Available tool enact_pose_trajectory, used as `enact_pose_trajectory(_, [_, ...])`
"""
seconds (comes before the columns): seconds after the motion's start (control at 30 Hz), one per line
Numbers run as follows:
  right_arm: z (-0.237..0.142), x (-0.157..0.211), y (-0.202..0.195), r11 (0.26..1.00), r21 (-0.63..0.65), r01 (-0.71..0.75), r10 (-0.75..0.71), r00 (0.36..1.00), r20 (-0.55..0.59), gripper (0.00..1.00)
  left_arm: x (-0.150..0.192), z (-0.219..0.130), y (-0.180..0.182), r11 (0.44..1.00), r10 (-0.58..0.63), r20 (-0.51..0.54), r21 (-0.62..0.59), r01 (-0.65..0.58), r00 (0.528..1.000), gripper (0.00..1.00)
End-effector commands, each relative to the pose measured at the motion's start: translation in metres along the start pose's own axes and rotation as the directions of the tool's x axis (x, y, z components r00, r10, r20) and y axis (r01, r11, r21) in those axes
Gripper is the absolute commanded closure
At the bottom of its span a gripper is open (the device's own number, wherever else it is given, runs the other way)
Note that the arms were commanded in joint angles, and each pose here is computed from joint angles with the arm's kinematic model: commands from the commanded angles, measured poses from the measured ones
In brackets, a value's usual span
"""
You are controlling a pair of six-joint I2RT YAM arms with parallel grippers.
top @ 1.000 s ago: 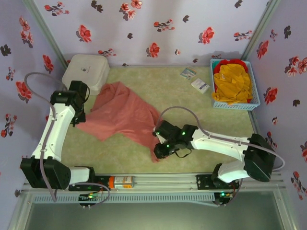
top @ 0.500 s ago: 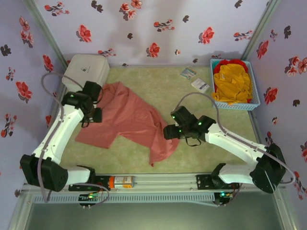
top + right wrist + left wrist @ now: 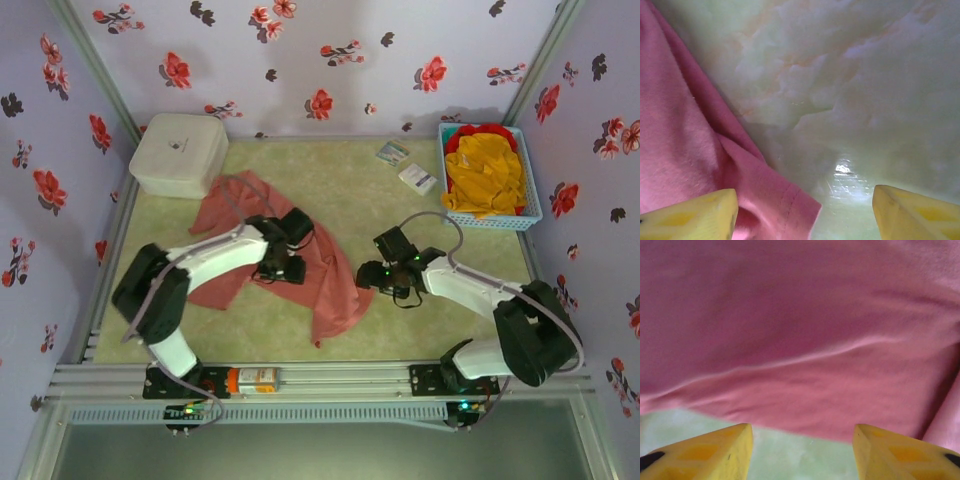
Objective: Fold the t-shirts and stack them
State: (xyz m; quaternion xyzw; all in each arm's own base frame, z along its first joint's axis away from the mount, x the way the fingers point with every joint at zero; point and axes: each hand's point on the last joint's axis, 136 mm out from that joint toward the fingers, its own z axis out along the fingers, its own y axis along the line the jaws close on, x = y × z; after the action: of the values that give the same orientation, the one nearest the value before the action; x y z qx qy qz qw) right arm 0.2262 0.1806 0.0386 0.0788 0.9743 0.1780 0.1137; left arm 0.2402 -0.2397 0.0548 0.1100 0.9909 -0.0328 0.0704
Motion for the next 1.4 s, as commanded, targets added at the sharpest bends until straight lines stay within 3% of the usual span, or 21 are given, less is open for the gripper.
enact_pose_trajectory(0.0, [0.003,-0.008,0.004,0.997,-0.047,-0.068,0.070,0.997,0.039,0.29,-0.006,0.014,-0.011,0.998,0.036,-0.023,-0.049,-0.037,0.999,0.45])
enact_pose_trajectory(0.17, [0.000,-0.007,-0.002,0.993,-0.066,-0.099,0.103,0.993,0.050,0.28,0.002,0.040,-0.019,0.994,0.068,-0.083,-0.081,-0.075,0.994,0.48])
enact_pose_trajectory(0.27, [0.002,-0.006,-0.001,0.989,-0.096,-0.112,0.116,0.993,0.028,0.28,0.008,0.052,-0.015,0.991,0.072,-0.120,-0.104,-0.085,0.990,0.55])
enact_pose_trajectory(0.43, [0.006,-0.010,0.022,0.974,-0.207,-0.091,0.095,0.995,0.010,0.29,0.011,0.043,-0.001,0.985,0.070,-0.124,-0.146,-0.088,0.990,0.96])
enact_pose_trajectory(0.47, [0.008,-0.010,0.025,0.970,-0.225,-0.092,0.095,0.995,0.003,0.30,0.011,0.038,0.002,0.985,0.065,-0.116,-0.149,-0.082,0.991,0.98])
enact_pose_trajectory(0.63, [0.017,-0.006,0.057,0.938,-0.339,-0.068,0.050,0.997,-0.061,0.33,0.005,0.010,0.013,0.986,0.048,-0.068,-0.154,-0.058,0.996,0.99])
enact_pose_trajectory(0.97, [0.026,0.028,0.082,0.921,-0.389,-0.022,-0.044,0.986,-0.158,0.39,0.001,-0.007,0.030,0.988,0.018,-0.058,-0.153,-0.026,0.998,1.00])
enact_pose_trajectory(1.2, [0.023,0.064,0.089,0.913,-0.409,0.007,-0.102,0.972,-0.212,0.32,-0.001,-0.008,0.037,0.988,0.010,-0.057,-0.155,-0.018,0.998,1.00])
enact_pose_trajectory(1.27, [0.024,0.069,0.085,0.922,-0.388,0.020,-0.107,0.973,-0.204,0.38,-0.002,-0.009,0.039,0.987,0.009,-0.059,-0.157,-0.018,0.998,1.00])
enact_pose_trajectory(1.37, [0.029,0.071,0.077,0.932,-0.361,0.022,-0.100,0.975,-0.199,0.58,-0.002,-0.012,0.043,0.987,0.008,-0.055,-0.160,-0.016,0.998,1.00])
